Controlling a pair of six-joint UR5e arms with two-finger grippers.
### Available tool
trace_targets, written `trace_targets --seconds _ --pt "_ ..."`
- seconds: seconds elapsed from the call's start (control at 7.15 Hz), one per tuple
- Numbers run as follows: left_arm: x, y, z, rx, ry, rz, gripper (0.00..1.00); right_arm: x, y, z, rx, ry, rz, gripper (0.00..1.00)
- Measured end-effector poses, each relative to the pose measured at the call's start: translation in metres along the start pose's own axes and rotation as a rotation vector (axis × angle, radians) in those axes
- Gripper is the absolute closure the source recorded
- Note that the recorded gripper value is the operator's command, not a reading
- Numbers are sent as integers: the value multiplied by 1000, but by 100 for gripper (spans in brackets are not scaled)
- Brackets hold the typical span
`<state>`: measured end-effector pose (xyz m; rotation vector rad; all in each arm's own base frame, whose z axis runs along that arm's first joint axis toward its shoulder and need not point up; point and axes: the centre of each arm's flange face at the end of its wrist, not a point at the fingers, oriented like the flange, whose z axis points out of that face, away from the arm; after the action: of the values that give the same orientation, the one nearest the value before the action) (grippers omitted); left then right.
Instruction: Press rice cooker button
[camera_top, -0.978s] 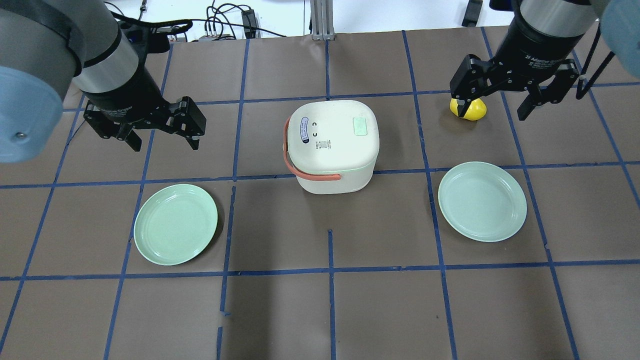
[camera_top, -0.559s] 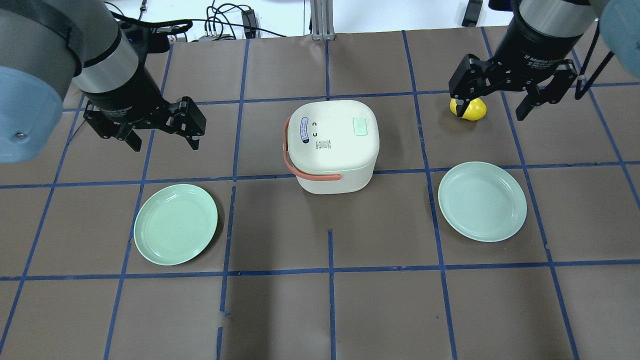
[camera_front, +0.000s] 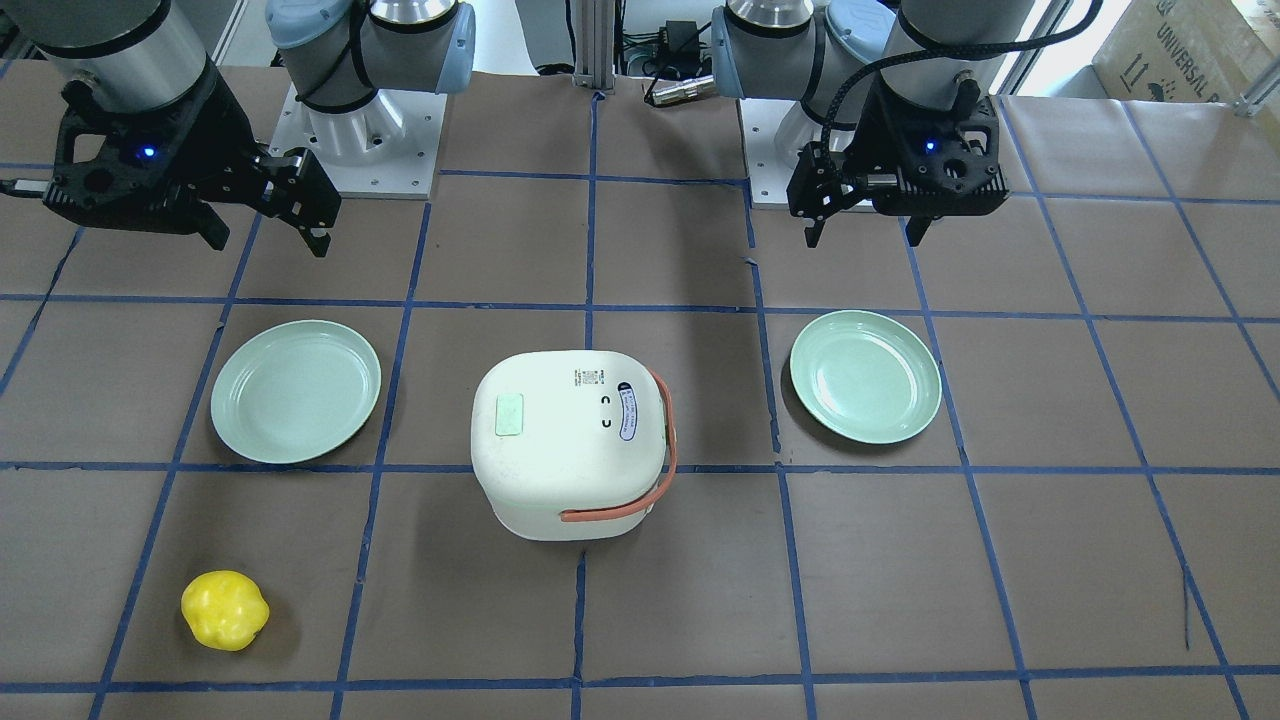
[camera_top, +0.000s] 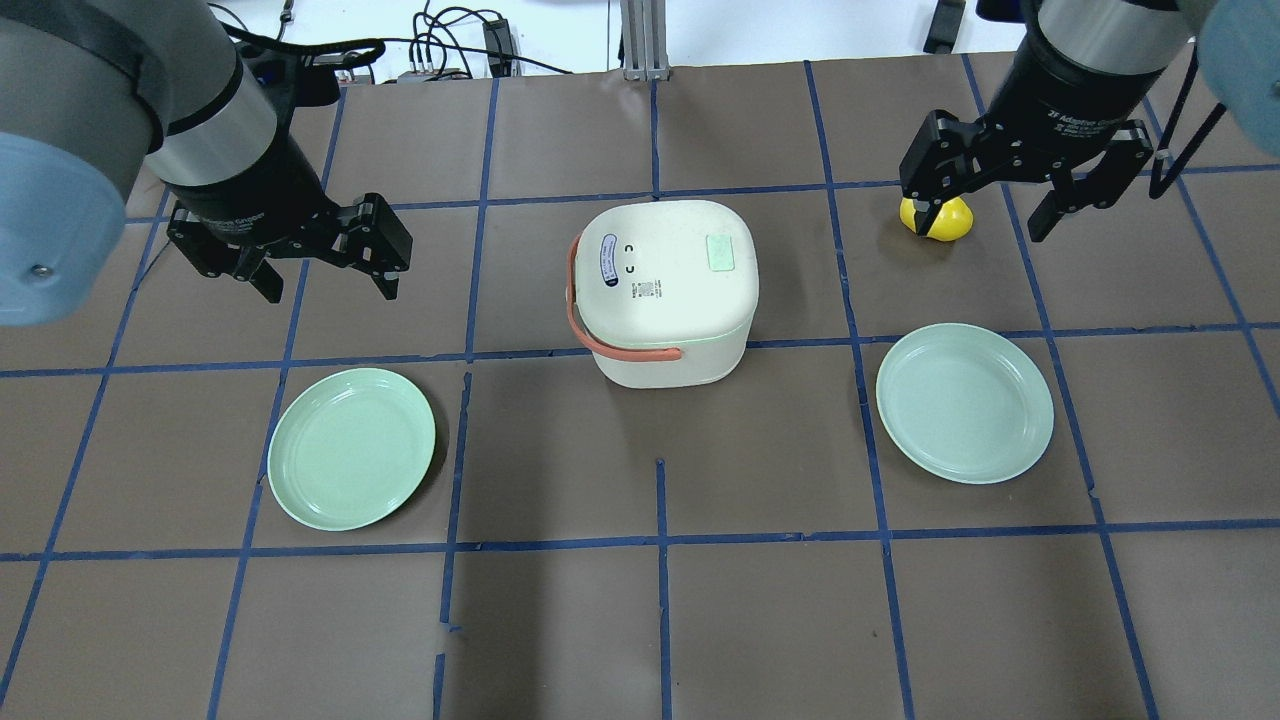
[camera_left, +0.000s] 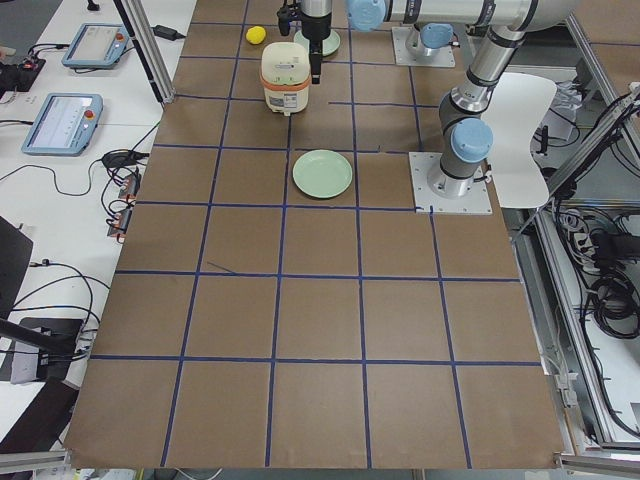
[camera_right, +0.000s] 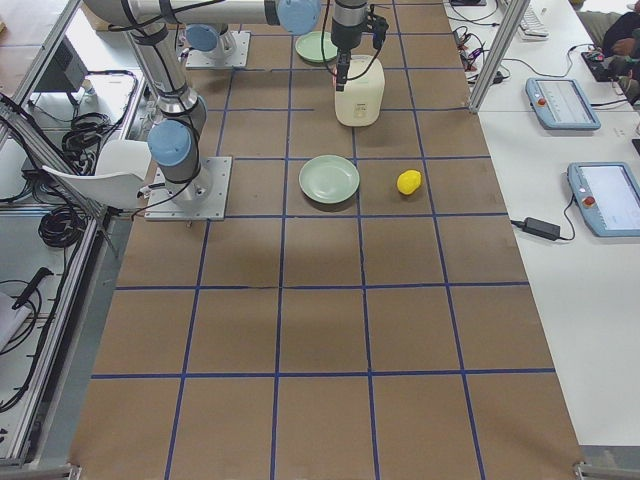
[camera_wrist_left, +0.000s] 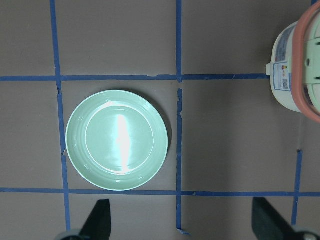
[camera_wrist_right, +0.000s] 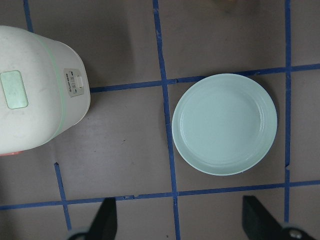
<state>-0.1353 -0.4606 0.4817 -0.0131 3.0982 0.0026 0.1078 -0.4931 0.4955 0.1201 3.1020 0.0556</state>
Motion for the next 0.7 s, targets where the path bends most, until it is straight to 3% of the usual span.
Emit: trace_targets --seconds 0.28,0.42,0.56,0.7 --pt "0 0 0 0 0 0 0 0 -2 -1 18 -2 -83 58" --pt "0 0 0 0 0 0 0 -1 -3 -1 23 -8 -127 84" --pt "0 0 0 0 0 0 0 -3 -3 -1 24 -24 -160 93" --pt "0 0 0 0 0 0 0 -5 -2 0 24 -46 -174 94"
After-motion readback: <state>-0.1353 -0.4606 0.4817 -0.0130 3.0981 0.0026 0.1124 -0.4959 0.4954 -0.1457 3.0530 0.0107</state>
